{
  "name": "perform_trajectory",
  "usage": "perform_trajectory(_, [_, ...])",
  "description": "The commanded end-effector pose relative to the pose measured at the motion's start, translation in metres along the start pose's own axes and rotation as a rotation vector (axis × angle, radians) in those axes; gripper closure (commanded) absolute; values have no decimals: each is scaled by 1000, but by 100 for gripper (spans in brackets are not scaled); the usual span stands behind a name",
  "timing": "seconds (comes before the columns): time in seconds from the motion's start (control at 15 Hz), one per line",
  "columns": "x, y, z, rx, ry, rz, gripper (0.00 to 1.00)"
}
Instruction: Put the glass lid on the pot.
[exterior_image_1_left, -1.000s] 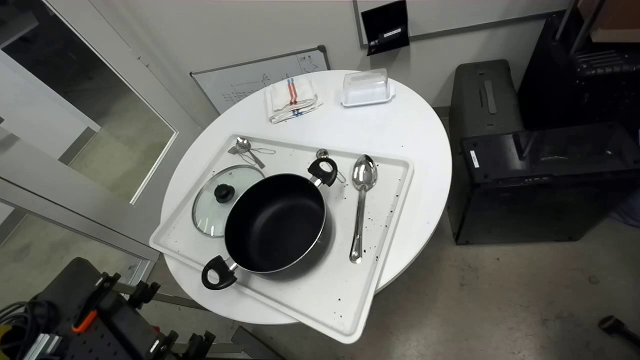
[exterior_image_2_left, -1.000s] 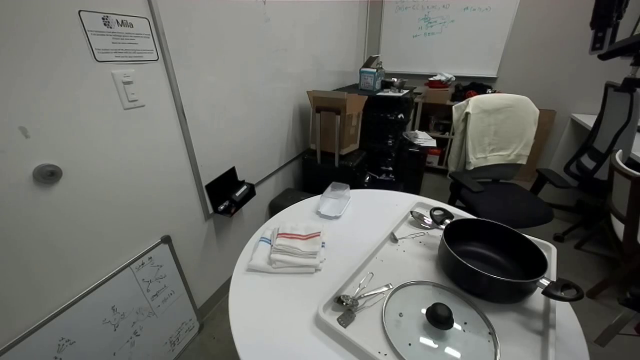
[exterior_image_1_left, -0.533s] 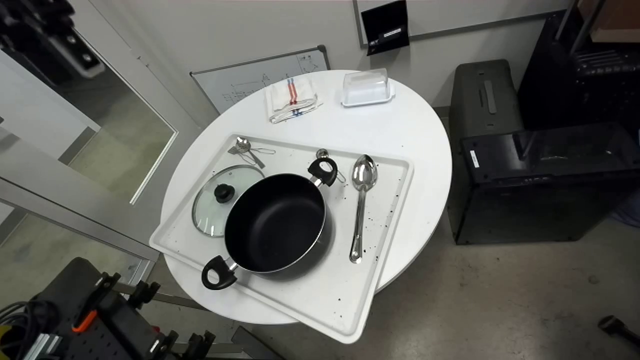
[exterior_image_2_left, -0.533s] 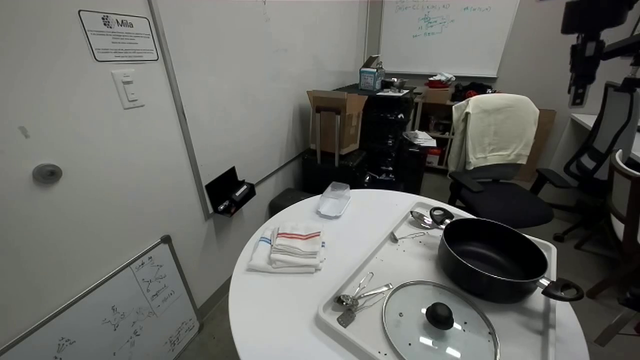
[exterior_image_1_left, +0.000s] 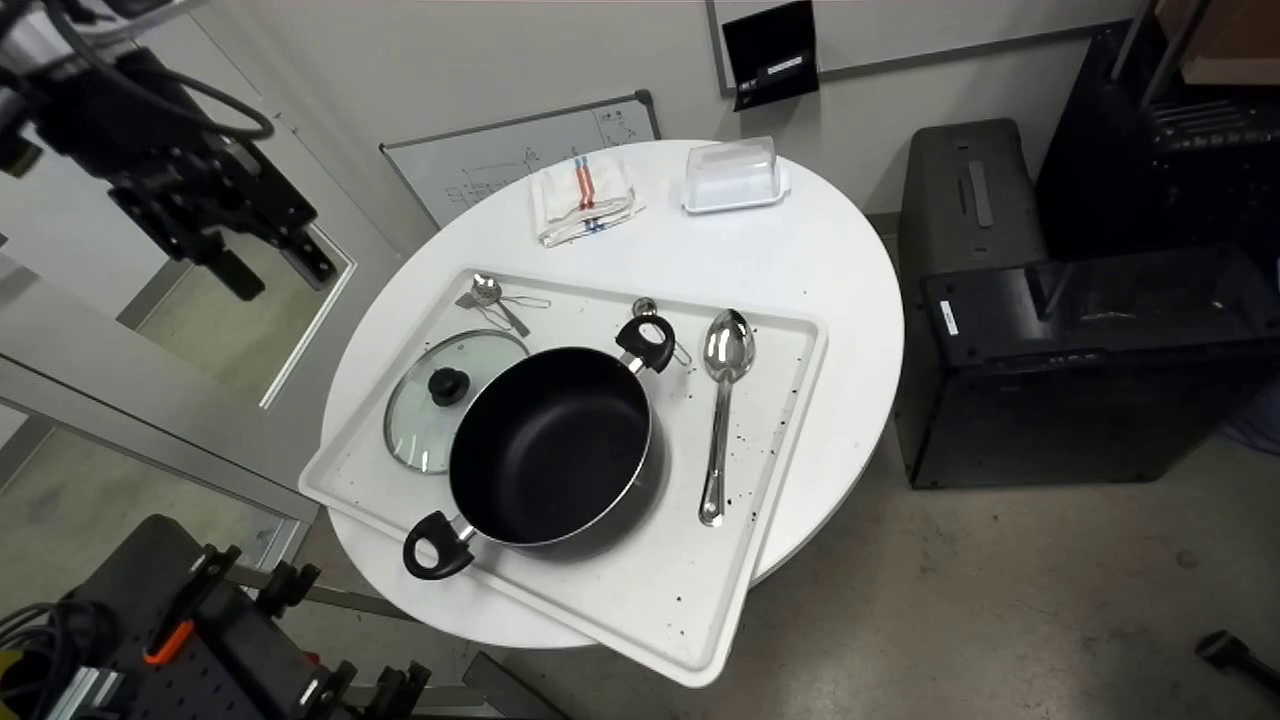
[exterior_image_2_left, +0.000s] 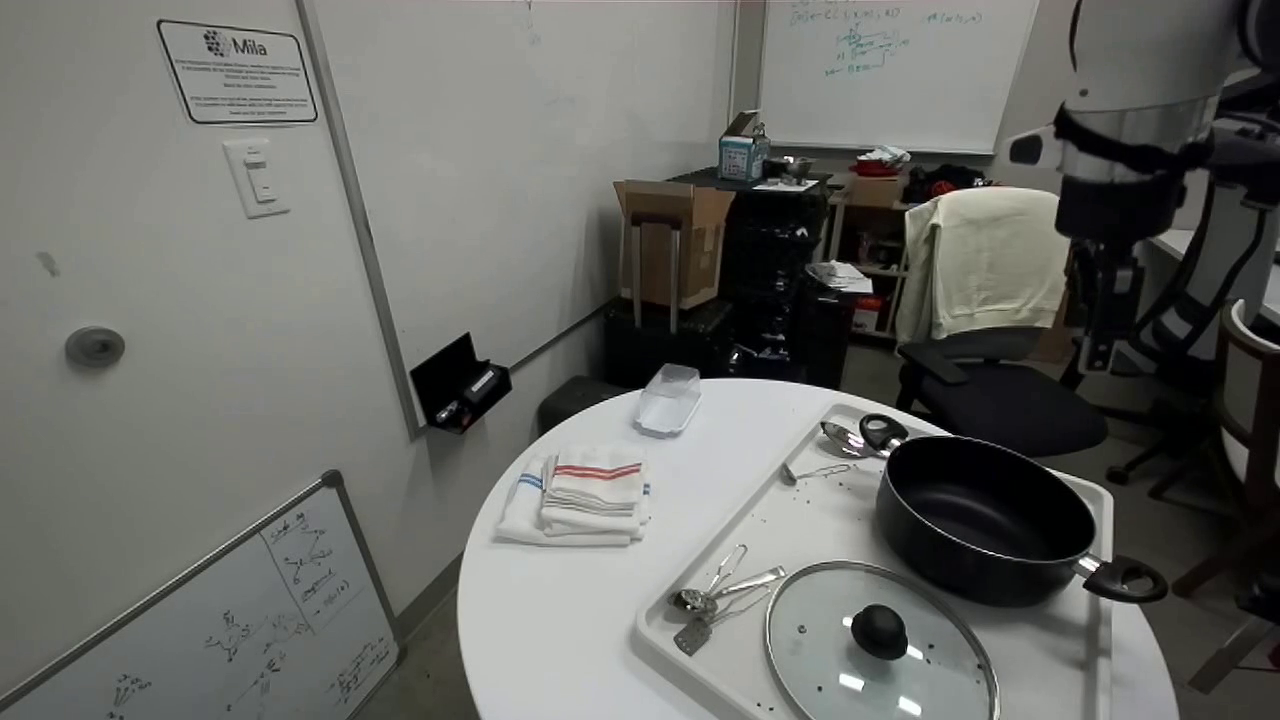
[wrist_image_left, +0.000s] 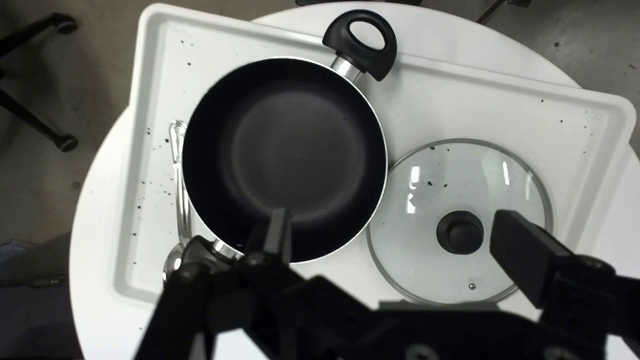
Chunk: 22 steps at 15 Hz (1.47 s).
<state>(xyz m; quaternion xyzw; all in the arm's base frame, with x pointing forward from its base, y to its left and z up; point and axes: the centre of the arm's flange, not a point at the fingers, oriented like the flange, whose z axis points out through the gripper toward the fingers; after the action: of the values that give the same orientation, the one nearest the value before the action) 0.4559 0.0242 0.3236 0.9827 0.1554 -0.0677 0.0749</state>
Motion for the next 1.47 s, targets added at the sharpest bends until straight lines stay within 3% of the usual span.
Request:
perform_trajectory(0.0, [25, -27, 55, -7, 32, -90, 0])
perform_trajectory(0.4, [58, -74, 128, -17, 83, -228, 0])
perform_trajectory(0.8, [79, -115, 186, -56, 70, -361, 0])
perform_trajectory(1.4, [105, -161, 243, -75, 81, -488, 0])
